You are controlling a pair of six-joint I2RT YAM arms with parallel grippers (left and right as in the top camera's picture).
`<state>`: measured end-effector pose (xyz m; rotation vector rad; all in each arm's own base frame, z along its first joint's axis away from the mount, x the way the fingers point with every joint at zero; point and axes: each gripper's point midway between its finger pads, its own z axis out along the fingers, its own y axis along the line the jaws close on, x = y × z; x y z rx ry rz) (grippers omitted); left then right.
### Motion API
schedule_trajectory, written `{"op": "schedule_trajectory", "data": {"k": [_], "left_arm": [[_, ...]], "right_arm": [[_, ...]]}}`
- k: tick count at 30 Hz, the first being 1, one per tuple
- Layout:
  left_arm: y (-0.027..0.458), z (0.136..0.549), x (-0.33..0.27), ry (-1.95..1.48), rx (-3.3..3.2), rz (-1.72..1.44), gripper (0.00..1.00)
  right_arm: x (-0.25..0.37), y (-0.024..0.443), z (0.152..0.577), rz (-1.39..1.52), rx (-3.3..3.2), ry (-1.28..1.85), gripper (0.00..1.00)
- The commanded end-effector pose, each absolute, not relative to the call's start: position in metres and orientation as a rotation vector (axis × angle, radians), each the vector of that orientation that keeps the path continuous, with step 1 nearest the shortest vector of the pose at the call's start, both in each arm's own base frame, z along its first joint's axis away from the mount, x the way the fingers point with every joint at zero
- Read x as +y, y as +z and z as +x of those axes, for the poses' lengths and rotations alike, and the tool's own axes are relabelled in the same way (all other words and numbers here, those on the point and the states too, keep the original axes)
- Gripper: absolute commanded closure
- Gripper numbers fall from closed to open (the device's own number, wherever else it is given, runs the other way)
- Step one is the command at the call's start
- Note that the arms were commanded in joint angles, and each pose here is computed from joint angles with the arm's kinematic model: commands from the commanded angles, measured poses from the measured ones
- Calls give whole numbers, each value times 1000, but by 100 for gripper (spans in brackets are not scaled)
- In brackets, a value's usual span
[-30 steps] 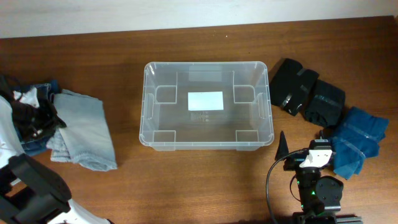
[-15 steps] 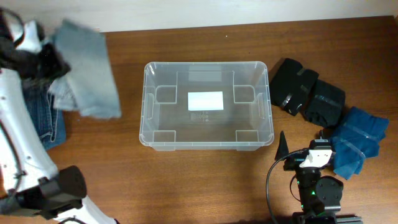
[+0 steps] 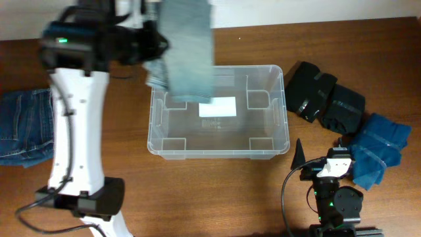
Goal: Pack container
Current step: 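Carry the light-blue jeans into the clear bin and lower them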
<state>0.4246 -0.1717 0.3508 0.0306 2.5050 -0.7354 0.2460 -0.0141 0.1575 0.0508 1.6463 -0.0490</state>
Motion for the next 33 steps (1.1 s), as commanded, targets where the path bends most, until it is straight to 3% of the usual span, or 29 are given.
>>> {"op": "schedule_trajectory", "data": {"k": [1,11,33], "left_arm": [[345,423,-207,-839,2531,10,99],[299,425,-281,-930,2643,-16,99],[259,375,-312,-750,2851,-68,100]], "right_arm": [[-17,155,246,69,1650,-60,2],[-17,155,246,69,1651,-60,2],[-17,155,246,69,1651,-60,1]]}}
